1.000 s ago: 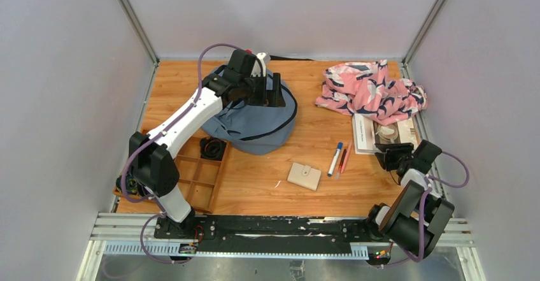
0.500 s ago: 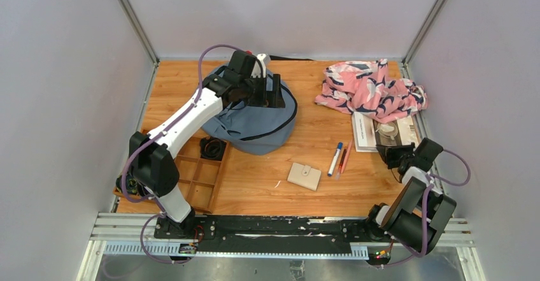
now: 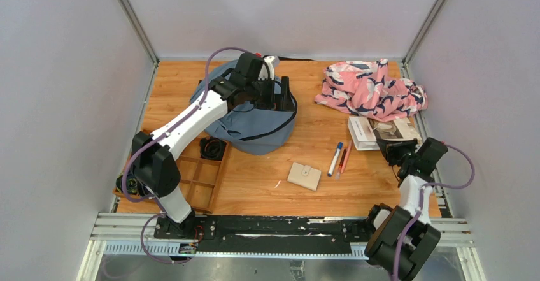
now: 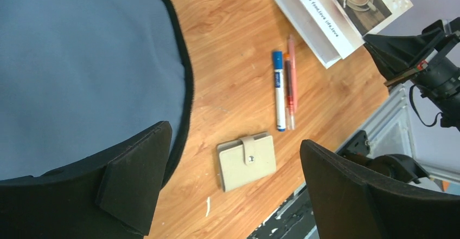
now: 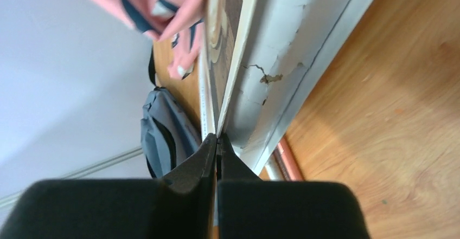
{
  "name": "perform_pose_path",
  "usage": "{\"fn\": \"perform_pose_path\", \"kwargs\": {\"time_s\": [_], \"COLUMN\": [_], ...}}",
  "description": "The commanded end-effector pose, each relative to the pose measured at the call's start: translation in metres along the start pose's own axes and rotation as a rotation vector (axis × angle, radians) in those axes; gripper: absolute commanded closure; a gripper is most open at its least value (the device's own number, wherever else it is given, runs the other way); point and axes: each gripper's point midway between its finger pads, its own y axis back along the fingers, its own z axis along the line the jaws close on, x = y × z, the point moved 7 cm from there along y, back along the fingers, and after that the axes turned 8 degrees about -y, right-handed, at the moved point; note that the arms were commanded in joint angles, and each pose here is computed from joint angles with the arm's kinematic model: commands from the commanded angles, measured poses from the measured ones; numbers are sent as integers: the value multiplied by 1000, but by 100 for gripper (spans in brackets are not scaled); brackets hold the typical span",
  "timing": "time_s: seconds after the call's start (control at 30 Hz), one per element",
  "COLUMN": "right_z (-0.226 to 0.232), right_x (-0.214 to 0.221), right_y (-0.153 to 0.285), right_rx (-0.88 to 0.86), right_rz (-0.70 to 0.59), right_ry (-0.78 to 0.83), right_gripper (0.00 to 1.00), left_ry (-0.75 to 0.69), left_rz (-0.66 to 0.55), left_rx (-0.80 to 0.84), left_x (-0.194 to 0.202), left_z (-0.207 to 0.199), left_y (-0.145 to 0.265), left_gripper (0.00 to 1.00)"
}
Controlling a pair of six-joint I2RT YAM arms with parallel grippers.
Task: Pack the student bag
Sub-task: Pick up the book from the center of the board, then adjust the book at the center of the board.
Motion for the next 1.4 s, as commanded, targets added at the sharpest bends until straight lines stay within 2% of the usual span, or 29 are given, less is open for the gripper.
{"fn": "perform_pose_path", "kwargs": {"time_s": [0.0,0.17,0.33,0.47,0.7,0.87,1.0,1.13,1.23,1.27,1.33,1.37], "right_z": [19,60,99,137,192,210,194,162,143,138,131,130], "right_x": [12,18,37,66,174,241,258,266,265,260,248,242], "right_y": [22,31,42,50,34,7,-20,-44,-60,-67,-77,-79], "right_rx": [-68,-163,-227,-296,-457,-488,-476,-462,-448,-414,-317,-275], "right_rz": [53,118,167,223,551,813,1033,1309,1403,1386,1275,1212], "right_ry": [3,21,83,195,427,601,623,615,616,628,695,731], "right_gripper": [100,100,100,100,100,100,100,100,100,90,55,41], "left_ry": [-8,-38,45,101,215,286,295,318,327,326,314,308], "left_rz": [-13,-18,-89,-153,-239,-257,-201,-127,-77,-65,-39,-21], "left_rx": [77,0,-1,-38,-121,-124,-96,-55,-60,-61,-56,-52], "left_x": [-8,-23,-36,-45,-47,-34,-17,2,15,18,23,26], "left_z": [-11,7,36,62,102,117,120,123,124,123,118,115], "left_y": [-8,10,39,67,107,113,103,87,74,69,57,51], "left_gripper": [3,3,3,3,3,3,3,3,3,3,3,3]}}
